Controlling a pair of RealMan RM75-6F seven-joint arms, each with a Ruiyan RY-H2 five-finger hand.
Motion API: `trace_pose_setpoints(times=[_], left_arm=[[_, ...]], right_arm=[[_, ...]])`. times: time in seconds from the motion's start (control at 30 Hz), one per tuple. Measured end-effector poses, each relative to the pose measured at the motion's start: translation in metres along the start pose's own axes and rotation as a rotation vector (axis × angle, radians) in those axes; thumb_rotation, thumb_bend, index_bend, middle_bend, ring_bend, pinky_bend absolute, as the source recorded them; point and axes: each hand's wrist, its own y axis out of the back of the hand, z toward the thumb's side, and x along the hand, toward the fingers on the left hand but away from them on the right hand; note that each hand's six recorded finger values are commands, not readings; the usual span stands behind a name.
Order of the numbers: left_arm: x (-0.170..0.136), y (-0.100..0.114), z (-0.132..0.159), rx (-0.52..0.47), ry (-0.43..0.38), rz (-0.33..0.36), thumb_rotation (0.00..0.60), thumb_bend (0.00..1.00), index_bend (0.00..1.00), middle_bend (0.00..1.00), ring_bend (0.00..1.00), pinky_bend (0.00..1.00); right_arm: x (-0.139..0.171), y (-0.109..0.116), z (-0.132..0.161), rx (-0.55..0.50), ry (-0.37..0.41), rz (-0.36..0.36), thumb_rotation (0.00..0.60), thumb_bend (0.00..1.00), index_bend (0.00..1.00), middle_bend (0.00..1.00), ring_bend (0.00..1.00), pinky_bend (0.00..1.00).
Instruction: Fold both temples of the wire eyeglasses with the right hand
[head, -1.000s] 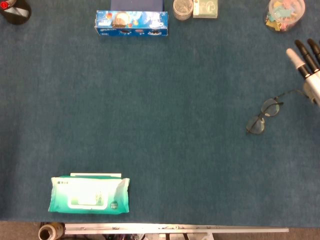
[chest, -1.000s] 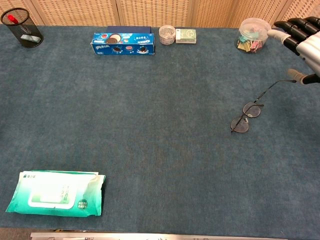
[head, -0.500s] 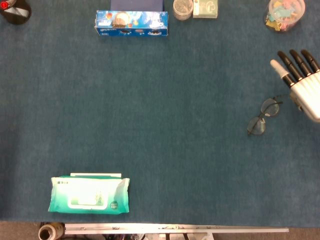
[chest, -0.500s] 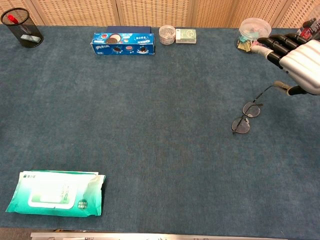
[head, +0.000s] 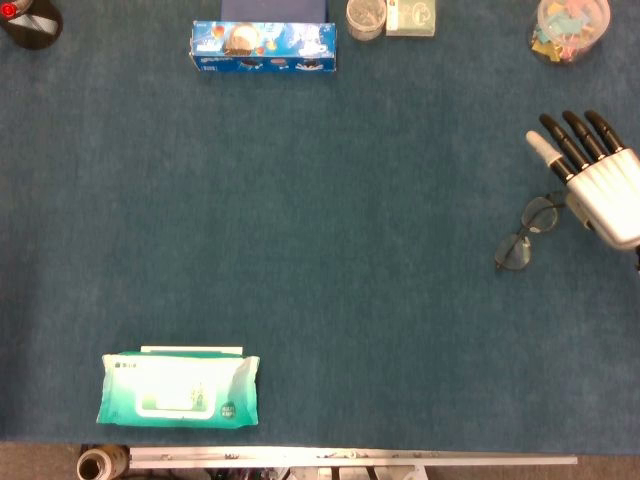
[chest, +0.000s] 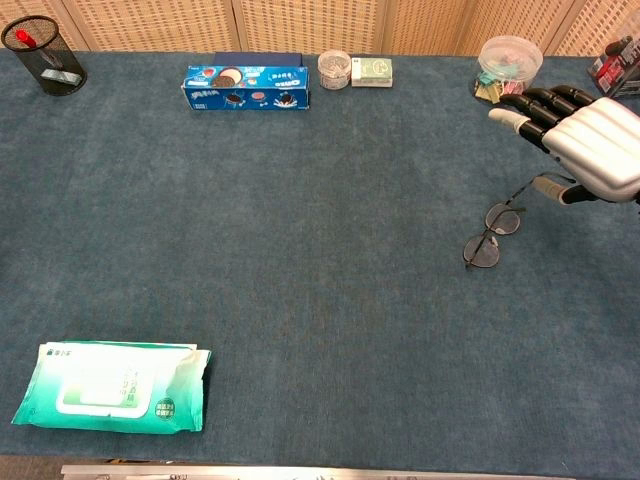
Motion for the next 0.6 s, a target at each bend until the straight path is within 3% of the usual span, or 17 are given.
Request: trace_pose_setpoints(times=[0.6], left_arm=[[0.001,-0.002,0.001,0.012,0.003,-0.006,0.600,0.67,0.49,0.50,0.54,0.71]], right_arm=[[0.019,0.019,-0.003,0.001,0.008,-0.009,0.600,0.30,0.00,0.04,0.00,0.12]])
